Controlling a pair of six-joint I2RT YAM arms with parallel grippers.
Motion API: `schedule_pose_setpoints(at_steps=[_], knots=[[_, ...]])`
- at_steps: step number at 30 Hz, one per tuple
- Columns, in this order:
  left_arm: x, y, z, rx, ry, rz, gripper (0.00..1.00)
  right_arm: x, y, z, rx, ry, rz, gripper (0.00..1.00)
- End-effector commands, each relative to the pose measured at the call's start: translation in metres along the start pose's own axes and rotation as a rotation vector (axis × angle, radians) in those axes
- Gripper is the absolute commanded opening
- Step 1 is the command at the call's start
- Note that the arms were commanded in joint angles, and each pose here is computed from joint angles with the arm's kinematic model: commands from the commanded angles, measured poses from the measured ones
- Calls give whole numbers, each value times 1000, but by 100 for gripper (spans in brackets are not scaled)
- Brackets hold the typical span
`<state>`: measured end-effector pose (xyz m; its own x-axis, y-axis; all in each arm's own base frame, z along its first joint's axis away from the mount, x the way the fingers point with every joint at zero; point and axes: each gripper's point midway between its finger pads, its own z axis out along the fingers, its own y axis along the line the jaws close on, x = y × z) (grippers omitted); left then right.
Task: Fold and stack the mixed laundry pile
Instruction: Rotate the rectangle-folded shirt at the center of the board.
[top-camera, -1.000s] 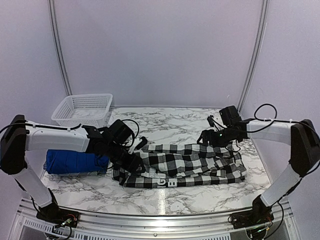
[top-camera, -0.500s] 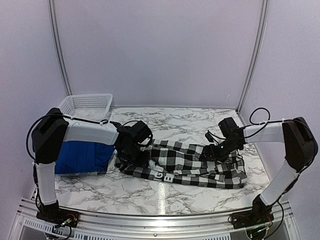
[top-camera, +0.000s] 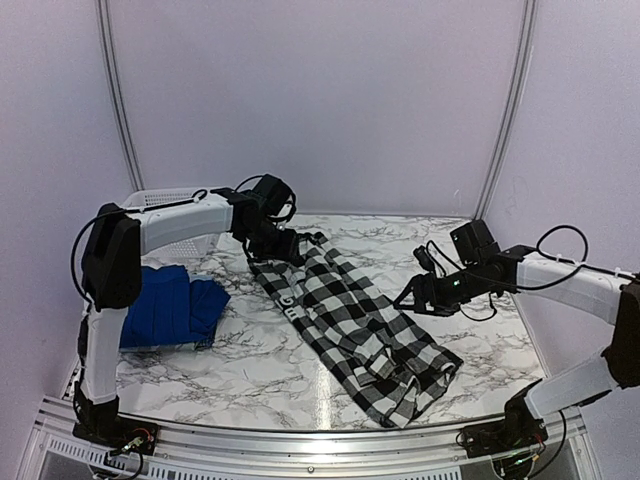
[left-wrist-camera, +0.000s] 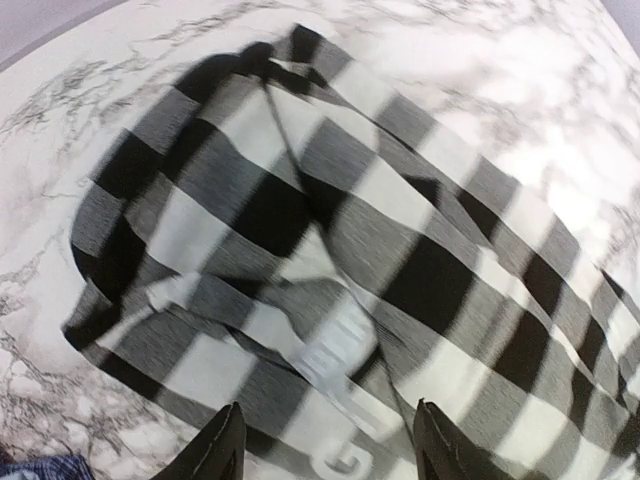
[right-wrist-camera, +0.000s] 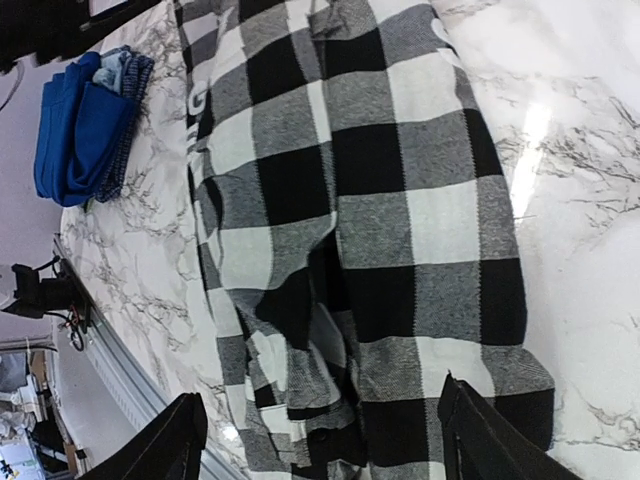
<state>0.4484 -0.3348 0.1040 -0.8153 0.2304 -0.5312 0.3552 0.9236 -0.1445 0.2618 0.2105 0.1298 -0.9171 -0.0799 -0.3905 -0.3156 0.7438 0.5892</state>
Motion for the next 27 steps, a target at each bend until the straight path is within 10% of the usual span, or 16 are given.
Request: schedule_pose_setpoints(at_steps=[1, 13, 22, 27], knots=[[60, -54, -27, 98, 118, 119, 58, 25, -20, 17, 41, 126, 39, 71], [126, -71, 30, 54, 243, 156, 44, 112, -48, 44, 40, 310, 173, 50], [46, -17, 92, 56, 166, 51, 44, 86, 33, 84, -245, 297, 169, 49], [-23, -19, 47, 94, 5, 99, 58, 48, 72, 70, -287, 246, 22, 50]])
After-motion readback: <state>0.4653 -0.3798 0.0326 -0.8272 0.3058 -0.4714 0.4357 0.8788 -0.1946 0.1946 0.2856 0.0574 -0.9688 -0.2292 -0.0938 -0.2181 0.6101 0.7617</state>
